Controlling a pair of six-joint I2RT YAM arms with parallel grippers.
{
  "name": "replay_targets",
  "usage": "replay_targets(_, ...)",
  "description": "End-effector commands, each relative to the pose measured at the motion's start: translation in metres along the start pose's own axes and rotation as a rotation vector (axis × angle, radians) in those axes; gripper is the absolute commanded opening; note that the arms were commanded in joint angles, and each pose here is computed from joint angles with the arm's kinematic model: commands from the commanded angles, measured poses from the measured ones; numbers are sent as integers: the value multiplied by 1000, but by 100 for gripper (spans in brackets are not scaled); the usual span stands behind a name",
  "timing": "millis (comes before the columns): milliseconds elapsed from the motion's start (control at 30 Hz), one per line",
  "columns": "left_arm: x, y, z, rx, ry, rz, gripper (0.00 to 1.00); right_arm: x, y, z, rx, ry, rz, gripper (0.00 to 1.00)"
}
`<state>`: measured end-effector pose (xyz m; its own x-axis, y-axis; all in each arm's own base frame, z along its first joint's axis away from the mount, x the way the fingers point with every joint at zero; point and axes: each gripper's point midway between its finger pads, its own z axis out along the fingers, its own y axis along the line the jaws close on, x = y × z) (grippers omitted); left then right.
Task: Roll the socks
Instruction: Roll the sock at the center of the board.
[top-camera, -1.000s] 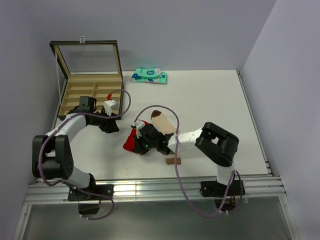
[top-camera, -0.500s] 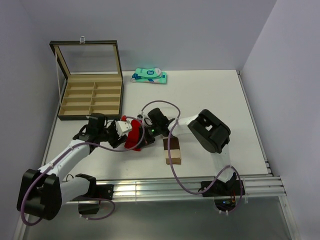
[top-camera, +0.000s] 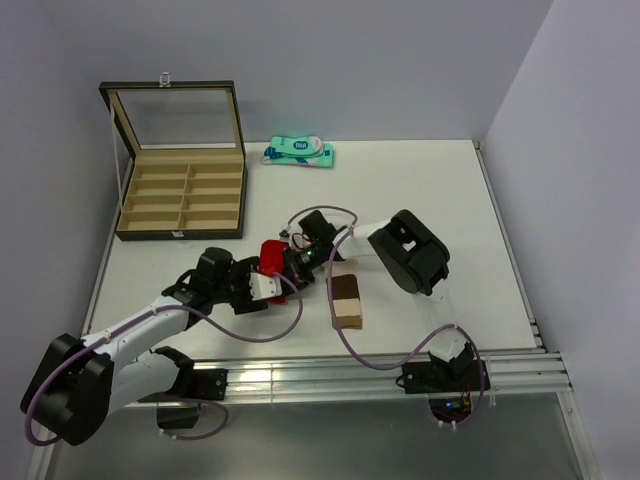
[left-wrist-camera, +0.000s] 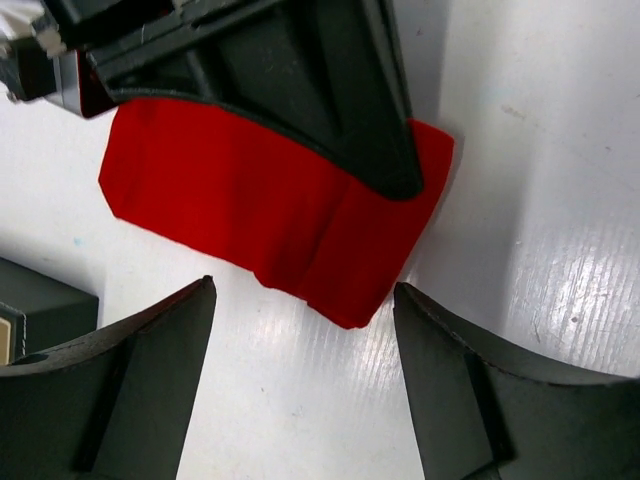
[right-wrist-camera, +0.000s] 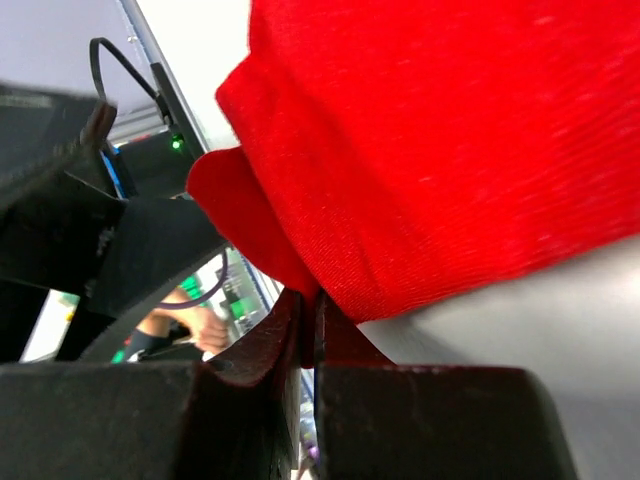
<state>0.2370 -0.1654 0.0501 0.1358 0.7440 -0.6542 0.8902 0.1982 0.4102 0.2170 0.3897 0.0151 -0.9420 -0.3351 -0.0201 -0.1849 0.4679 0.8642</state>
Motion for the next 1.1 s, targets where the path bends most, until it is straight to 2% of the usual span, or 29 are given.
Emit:
replay_targets(0,-7,4,4,-25,-24,81,78,27,-66,5,215,54,179,0)
replay_targets(233,-16,-9,14,17,-52,104,73,25,-71,1,235,40,211,0)
replay_targets(467,-10,-26,21,76,-26,93,55,23,-71,-3,245,25,218,0)
replay_targets(633,-5,-34,24,106,-15,63,51,22,-72,-3,251,20,209,0)
replay_targets(933,-5,-41,36,202,22,-46,31,30,-80,-8,290,-1,194,0)
replay_targets(1067,3,-50,37,243,53,-63,15,30,-82,-12,322,-15,177,0)
